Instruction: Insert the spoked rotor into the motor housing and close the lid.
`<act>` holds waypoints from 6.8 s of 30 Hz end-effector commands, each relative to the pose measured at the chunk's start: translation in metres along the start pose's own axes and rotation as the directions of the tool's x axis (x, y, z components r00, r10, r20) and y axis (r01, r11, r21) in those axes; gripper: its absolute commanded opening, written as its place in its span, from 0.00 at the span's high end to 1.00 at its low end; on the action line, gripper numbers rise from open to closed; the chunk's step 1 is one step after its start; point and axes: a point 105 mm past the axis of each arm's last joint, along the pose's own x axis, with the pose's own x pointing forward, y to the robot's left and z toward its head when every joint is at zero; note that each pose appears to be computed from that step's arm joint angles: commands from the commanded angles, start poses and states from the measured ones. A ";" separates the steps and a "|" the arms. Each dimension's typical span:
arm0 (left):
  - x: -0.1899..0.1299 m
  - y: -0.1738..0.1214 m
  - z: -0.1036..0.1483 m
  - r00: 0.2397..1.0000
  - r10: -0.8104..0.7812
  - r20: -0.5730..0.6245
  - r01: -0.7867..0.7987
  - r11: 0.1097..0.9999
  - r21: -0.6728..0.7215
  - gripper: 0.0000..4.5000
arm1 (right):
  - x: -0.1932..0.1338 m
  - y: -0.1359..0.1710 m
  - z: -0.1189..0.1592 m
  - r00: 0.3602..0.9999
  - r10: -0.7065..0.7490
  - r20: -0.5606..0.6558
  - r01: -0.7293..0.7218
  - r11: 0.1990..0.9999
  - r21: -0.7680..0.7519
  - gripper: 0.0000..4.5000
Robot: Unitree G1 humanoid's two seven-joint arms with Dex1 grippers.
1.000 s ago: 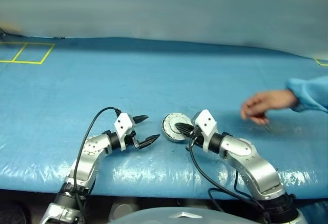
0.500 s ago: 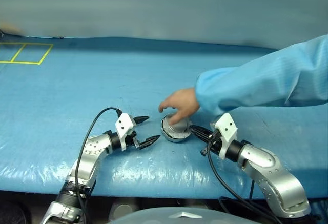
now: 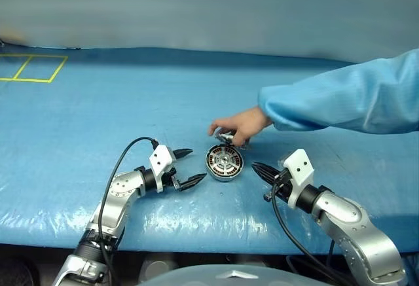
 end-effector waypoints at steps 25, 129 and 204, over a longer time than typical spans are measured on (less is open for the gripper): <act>0.006 -0.007 0.019 0.999 -0.014 0.046 0.012 0.999 0.032 0.00 | 0.015 -0.052 0.038 0.957 -0.240 0.161 0.251 0.967 -0.050 0.99; 0.002 -0.004 0.014 1.000 0.009 0.027 -0.010 0.999 0.034 0.00 | 0.076 0.030 -0.031 0.982 0.158 -0.107 -0.166 0.984 -0.067 0.33; 0.009 -0.016 0.013 0.998 -0.051 0.039 0.050 0.998 0.024 0.00 | 0.058 0.017 0.019 0.967 0.245 0.064 -0.250 0.965 0.083 0.33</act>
